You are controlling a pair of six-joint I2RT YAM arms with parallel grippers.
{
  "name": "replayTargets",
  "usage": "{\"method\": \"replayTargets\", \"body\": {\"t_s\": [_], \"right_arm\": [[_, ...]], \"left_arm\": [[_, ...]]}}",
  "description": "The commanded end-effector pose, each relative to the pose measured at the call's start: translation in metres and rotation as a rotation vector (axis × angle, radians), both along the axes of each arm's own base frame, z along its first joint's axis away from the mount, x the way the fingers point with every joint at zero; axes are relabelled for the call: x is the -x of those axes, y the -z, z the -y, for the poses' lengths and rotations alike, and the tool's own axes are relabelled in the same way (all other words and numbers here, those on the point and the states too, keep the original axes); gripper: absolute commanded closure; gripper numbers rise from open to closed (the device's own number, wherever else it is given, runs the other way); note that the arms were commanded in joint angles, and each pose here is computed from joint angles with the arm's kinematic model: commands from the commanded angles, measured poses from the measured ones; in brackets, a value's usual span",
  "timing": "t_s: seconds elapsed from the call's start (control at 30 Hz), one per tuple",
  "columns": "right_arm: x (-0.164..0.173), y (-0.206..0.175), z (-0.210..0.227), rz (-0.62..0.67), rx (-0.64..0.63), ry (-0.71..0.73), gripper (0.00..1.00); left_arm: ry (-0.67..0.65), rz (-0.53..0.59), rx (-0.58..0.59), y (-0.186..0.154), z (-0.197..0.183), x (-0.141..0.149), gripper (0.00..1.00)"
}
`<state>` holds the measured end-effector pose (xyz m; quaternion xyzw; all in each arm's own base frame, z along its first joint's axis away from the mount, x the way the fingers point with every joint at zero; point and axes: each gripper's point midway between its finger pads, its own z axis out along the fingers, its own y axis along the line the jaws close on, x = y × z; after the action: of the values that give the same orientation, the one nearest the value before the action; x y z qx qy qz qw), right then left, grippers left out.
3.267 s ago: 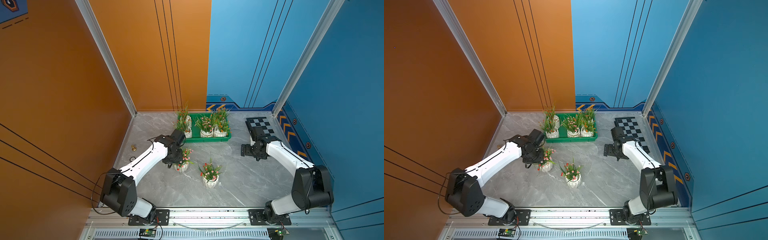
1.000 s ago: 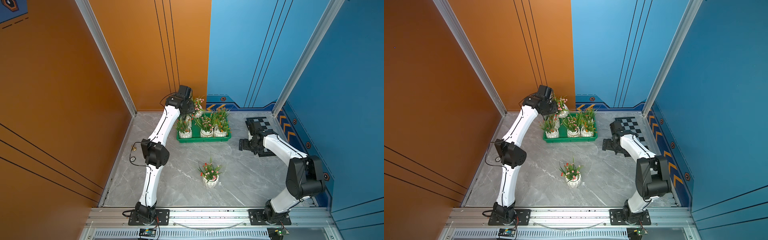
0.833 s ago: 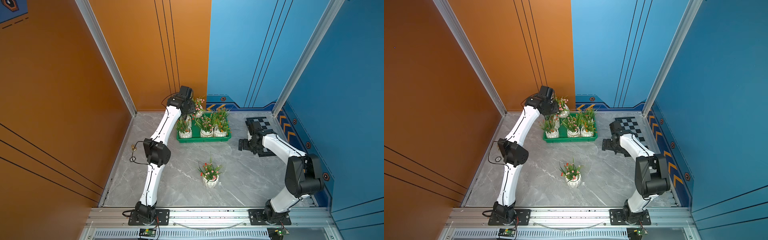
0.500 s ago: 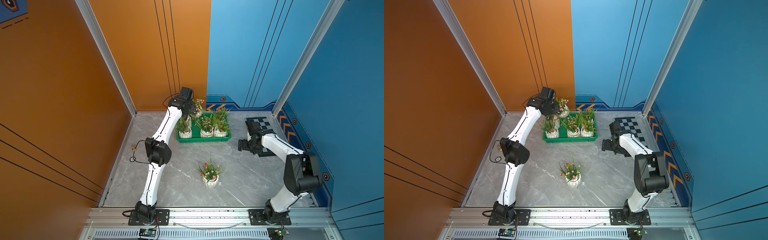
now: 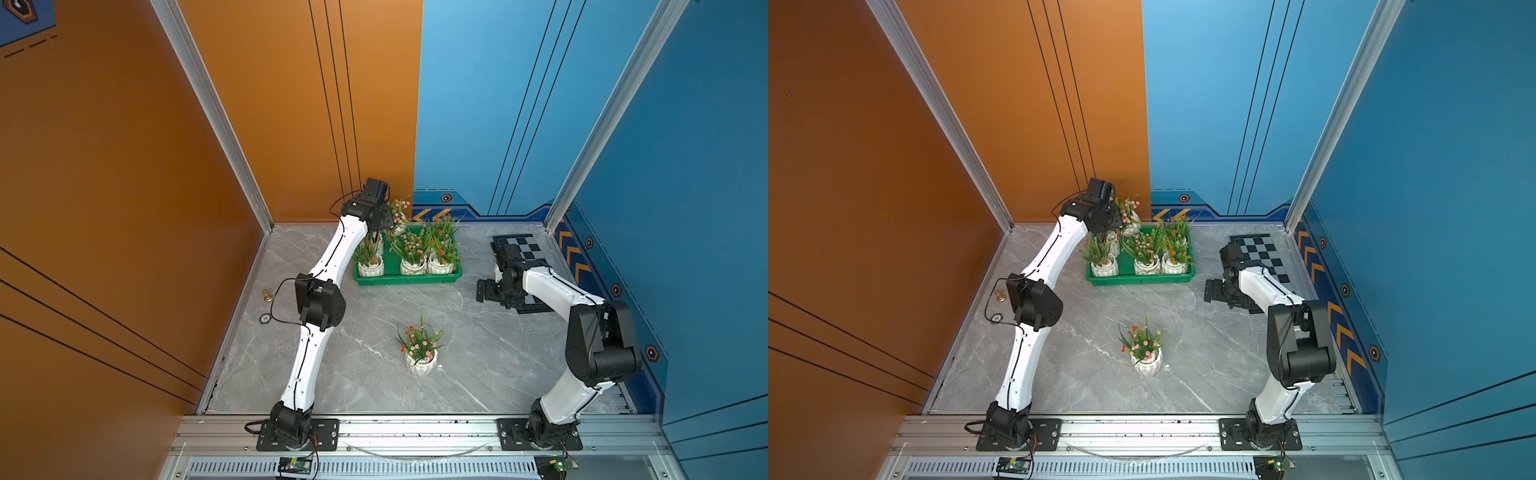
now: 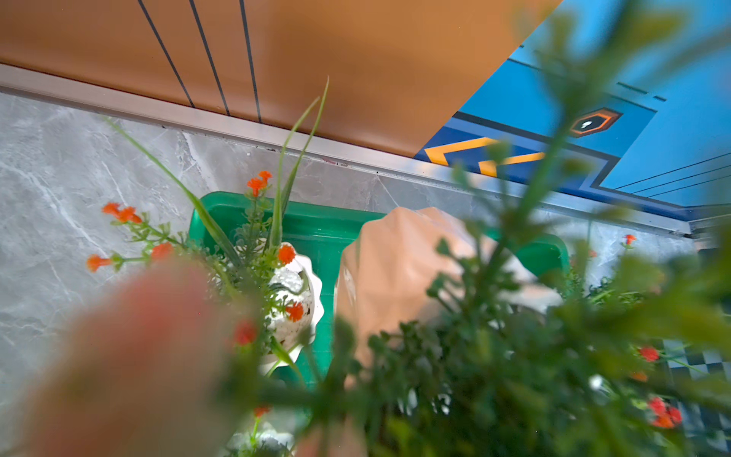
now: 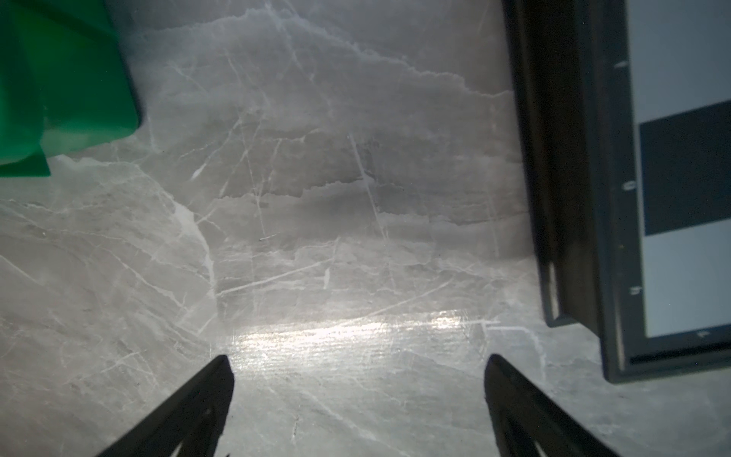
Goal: Put the potted gypsophila into the storage box
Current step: Place the baby's breath potted plant at the storage box.
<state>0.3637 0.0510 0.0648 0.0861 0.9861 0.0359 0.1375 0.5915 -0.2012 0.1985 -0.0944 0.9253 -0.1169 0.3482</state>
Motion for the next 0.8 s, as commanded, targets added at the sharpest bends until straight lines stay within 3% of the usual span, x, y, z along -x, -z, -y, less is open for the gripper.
{"method": "replayTargets", "body": {"t_s": [0.0,0.77], "right_arm": [[-0.004,0.000,0.001,0.004,-0.003,-0.013,0.00],[-0.004,0.007,0.002,-0.012,-0.010,-0.015,0.00]], "left_arm": [[0.022,0.071,0.057,-0.019,0.019,-0.007,1.00],[0.077,-0.031,0.079,0.036,0.047,-0.004,1.00]]}}
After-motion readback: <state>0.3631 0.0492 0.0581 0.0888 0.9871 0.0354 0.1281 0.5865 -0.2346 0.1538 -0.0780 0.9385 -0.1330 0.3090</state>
